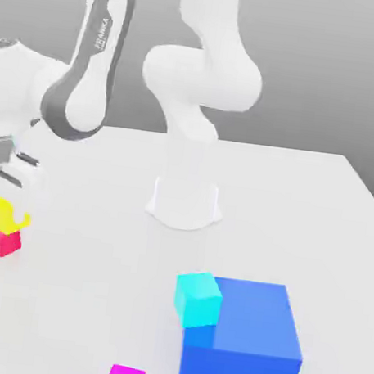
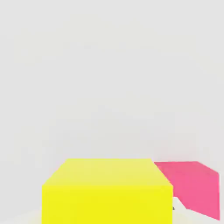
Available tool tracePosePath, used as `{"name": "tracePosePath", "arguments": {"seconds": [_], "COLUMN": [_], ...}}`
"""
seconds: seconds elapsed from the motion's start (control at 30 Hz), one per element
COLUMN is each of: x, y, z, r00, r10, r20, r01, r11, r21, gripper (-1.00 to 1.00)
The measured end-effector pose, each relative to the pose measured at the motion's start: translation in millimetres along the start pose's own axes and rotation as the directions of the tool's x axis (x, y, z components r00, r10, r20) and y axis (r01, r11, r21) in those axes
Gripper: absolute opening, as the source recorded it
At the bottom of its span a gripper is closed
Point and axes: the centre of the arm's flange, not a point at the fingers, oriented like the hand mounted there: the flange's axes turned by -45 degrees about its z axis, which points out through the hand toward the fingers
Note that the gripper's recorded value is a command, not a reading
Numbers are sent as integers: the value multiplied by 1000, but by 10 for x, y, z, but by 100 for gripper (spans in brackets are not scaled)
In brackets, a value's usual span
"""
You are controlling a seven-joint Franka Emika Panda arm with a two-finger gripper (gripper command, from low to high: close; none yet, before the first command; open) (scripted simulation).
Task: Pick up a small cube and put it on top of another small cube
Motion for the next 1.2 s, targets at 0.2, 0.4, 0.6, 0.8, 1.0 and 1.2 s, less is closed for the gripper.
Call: {"name": "tracePosePath", "arguments": {"seconds": [0.2, 0.4, 0.6, 0.8, 1.0, 1.2], "x": [-53, -21, -40, -96, -94, -34], "y": [217, 229, 234, 228, 229, 236], "z": [4, 166, 392, 604, 601, 359], "r00": [998, 998, 998, 998, 998, 998], "r10": [-63, -65, -62, -58, -58, -62], "r20": [5, 3, 3, 6, 5, 1], "r01": [63, 65, 62, 58, 58, 62], "r11": [998, 998, 998, 998, 998, 998], "r21": [8, 13, 10, 2, 1, 10], "gripper": [-100, -100, -100, 100, 100, 100]}}
